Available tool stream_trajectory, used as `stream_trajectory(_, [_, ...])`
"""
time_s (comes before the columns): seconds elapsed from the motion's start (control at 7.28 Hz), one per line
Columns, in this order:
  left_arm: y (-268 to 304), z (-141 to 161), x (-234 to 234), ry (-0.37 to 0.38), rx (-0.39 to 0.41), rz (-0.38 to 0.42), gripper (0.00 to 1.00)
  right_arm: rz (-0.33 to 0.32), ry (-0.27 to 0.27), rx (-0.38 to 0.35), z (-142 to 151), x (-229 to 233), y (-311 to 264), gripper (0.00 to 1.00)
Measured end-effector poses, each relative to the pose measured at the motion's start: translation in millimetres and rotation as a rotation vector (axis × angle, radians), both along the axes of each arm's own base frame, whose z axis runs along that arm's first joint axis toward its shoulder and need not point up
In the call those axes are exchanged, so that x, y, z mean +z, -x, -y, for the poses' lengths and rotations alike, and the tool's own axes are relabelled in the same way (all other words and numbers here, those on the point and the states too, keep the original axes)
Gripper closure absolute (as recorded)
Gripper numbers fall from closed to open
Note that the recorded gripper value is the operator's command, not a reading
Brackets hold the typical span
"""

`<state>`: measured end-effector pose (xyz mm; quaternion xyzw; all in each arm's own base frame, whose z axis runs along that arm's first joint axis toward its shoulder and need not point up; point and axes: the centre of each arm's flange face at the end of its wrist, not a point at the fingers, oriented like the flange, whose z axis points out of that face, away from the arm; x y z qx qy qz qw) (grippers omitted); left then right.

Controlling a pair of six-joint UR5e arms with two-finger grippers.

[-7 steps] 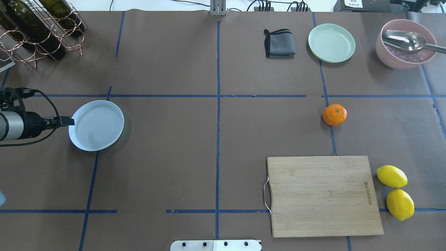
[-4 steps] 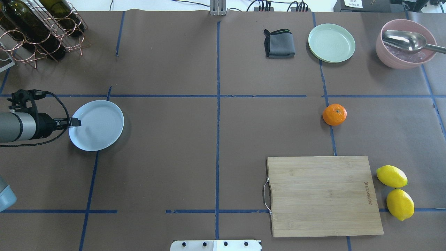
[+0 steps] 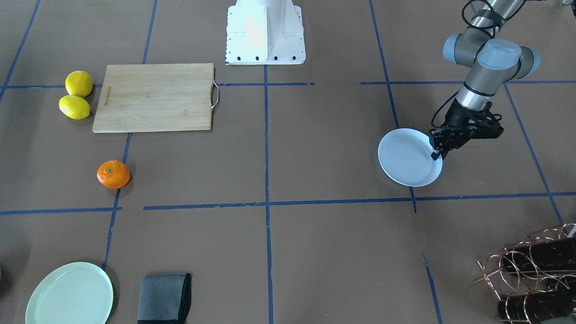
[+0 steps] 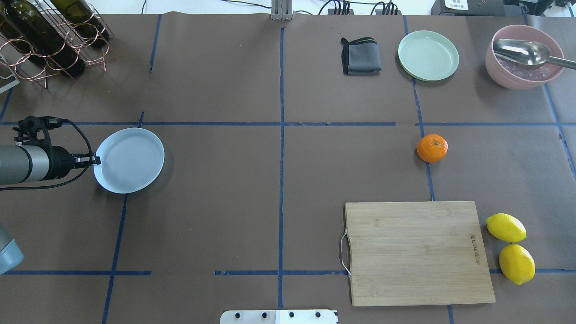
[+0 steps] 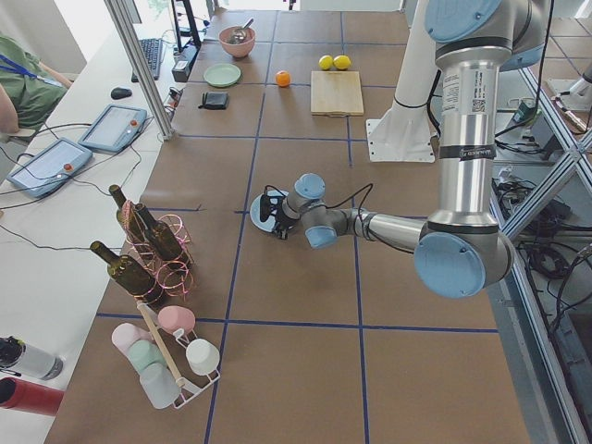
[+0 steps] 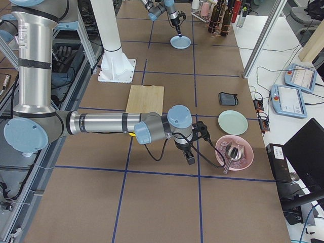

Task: Pick orange to plate
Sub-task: 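Push the light blue plate with the left gripper toward the table center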

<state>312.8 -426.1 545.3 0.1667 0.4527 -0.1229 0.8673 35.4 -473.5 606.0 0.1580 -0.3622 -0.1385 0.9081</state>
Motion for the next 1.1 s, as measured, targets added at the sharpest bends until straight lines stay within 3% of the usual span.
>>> stream_trajectory(0.27, [-5.5, 4.2, -35.3, -0.041, 0.004, -0.052, 1.0, 0.0, -0.002, 0.0, 0.4, -1.0, 0.0, 0.0])
stream_trajectory(0.55, [-37.9, 32.0, -95.9, -0.083, -0.003, -0.119, 1.0, 0.0, -0.003, 0.0, 0.7, -1.3, 0.0, 0.0])
stream_trajectory(0.82, [-102.7, 57.4, -180.0, -0.004, -0.029, -0.156, 1.0, 0.0, -0.002, 0.0, 0.7, -1.3, 0.1, 0.0])
stream_trajectory(1.1, [-193.8, 39.0, -250.0, 0.066, -0.043, -0.179, 1.0, 0.0, 0.0, 0.0, 0.7, 0.0, 0.1, 0.0])
